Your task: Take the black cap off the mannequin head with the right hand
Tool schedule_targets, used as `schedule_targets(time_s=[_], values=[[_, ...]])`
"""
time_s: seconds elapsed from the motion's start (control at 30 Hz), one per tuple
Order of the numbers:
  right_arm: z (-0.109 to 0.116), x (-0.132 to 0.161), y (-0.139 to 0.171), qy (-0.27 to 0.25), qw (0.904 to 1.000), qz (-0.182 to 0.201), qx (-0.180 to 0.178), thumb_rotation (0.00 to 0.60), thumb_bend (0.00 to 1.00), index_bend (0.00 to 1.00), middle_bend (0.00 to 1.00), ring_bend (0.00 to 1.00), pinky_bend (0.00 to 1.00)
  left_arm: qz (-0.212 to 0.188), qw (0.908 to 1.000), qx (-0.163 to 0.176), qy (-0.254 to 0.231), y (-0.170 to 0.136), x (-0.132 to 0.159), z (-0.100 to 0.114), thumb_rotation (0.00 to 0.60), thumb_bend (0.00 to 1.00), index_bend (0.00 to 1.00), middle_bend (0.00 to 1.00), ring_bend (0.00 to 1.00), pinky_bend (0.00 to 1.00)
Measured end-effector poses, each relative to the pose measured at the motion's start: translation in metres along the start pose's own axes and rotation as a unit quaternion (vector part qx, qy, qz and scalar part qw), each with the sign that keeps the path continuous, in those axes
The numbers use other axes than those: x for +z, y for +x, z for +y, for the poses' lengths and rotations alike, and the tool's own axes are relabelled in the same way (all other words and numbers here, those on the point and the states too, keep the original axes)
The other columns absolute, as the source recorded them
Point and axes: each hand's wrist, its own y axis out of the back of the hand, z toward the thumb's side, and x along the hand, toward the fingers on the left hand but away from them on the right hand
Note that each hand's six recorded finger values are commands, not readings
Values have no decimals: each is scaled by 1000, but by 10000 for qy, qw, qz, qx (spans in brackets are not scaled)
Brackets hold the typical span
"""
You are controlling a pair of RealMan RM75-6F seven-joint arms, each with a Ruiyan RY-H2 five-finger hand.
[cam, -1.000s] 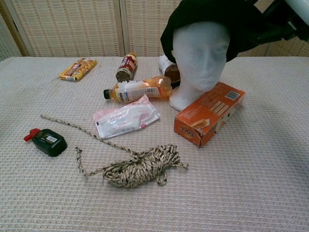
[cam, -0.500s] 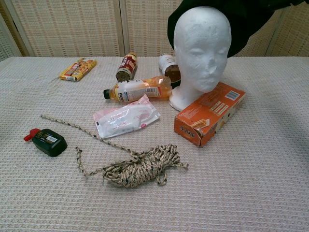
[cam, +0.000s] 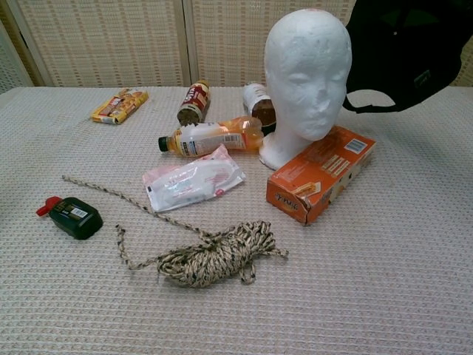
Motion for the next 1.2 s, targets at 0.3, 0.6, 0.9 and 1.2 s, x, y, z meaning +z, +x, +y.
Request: schedule_targets(time_s=[0.3, 0.6, 0.9, 1.2], values=[[13, -14, 56, 38, 9980, 131, 609, 600, 843, 785, 1000, 1000, 1000, -32, 10000, -71, -11, -3, 3, 0, 600, 132, 145, 71, 75, 137], [12, -12, 104, -12, 9926, 284, 1177, 600, 842, 785, 1000, 1000, 1000, -49, 10000, -83, -23, -5, 5, 1, 600, 132, 145, 71, 76, 137], [-33, -18, 107, 183, 9858, 209, 1656, 600, 840, 782, 1000, 1000, 1000, -43, 9999, -121, -10, -7, 7, 0, 600, 133, 146, 71, 76, 137], [-73, -25, 100, 431, 9797, 20, 1957, 600, 202, 301, 697, 670, 922, -21, 9998, -184, -3, -7, 7, -3, 600, 133, 146, 71, 76, 137]])
